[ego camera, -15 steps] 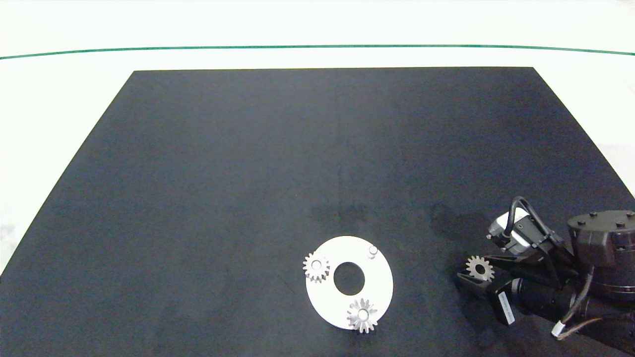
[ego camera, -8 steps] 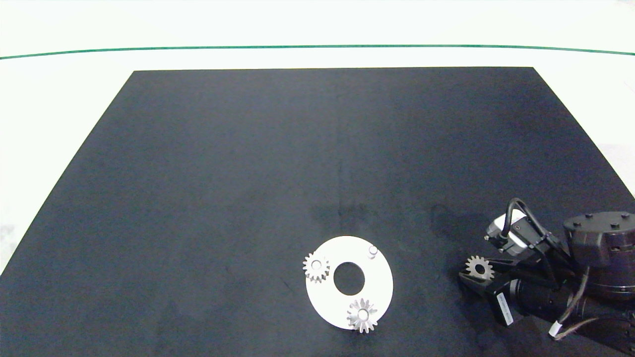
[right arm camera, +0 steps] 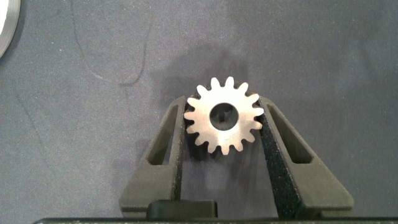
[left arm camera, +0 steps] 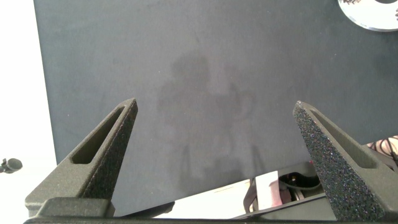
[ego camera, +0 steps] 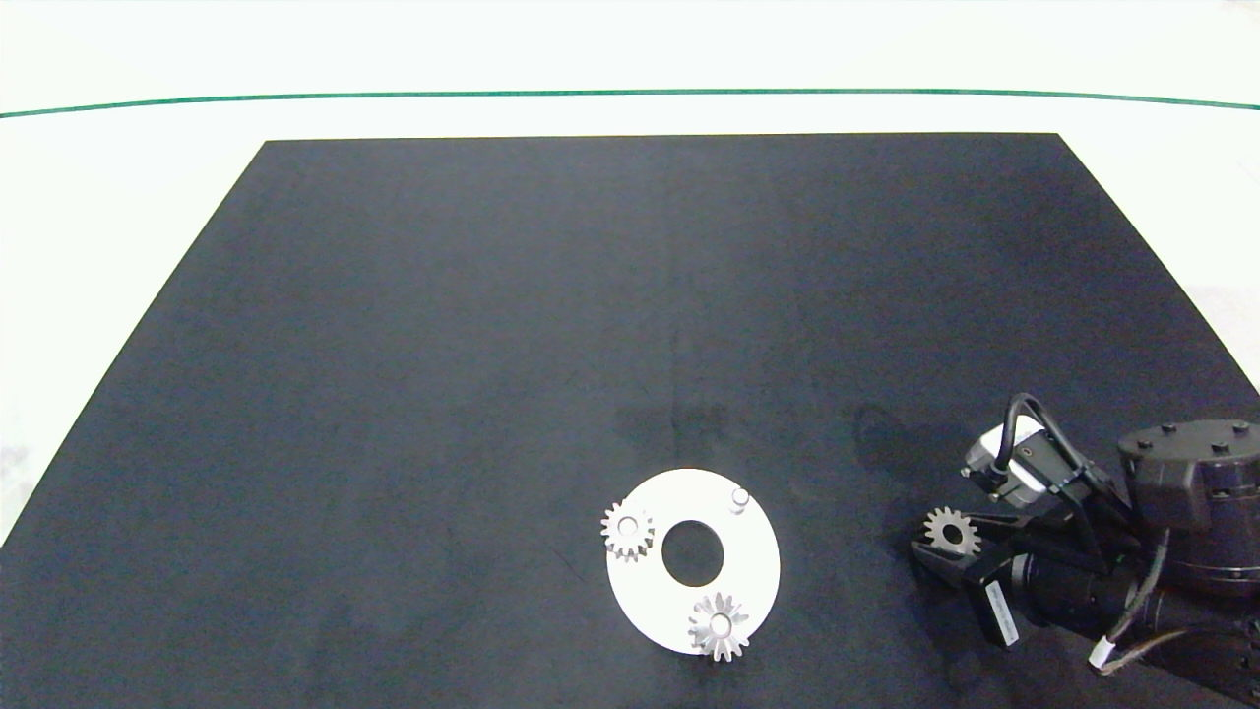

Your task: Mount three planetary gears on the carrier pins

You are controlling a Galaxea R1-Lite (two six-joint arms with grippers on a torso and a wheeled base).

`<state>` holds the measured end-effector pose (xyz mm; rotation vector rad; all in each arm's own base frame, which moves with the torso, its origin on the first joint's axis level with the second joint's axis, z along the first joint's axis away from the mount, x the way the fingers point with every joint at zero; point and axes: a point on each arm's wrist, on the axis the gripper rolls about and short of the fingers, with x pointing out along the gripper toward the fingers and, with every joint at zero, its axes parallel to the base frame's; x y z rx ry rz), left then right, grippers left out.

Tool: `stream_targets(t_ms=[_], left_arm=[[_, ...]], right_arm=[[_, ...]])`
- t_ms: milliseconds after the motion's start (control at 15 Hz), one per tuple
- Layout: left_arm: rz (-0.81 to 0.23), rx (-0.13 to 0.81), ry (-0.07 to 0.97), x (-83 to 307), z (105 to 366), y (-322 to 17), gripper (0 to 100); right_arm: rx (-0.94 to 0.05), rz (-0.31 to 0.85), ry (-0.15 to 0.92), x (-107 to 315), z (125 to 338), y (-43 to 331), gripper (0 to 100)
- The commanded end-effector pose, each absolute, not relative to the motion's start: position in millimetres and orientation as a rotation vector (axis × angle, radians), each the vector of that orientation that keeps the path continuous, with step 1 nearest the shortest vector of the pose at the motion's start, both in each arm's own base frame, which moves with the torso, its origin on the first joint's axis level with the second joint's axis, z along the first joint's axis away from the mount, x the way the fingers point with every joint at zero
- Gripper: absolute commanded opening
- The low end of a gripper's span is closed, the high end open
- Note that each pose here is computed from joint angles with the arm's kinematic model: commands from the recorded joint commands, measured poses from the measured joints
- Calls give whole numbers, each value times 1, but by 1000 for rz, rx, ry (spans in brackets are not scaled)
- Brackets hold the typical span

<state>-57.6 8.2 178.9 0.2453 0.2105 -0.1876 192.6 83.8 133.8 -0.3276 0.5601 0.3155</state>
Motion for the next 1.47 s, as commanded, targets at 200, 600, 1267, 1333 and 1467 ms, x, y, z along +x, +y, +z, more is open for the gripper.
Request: stream_targets(t_ms=[200, 600, 1267, 1333, 1467], left_arm=[[-188, 247, 221, -57, 178, 8, 100], [-189, 248, 222, -57, 178, 8, 100], [-193, 249, 237, -54, 177, 8, 100], [-193, 249, 236, -55, 177, 8, 100], [-193, 249, 237, -54, 177, 7, 100]], right_arm=[[-331, 314, 556, 193, 134, 84, 15], [-323, 312, 536, 197, 133, 86, 3], [-356, 391, 425, 164, 193, 97, 0], [-376, 430, 446, 156, 202, 101, 0], [-396, 481, 449, 153, 216, 113, 0]])
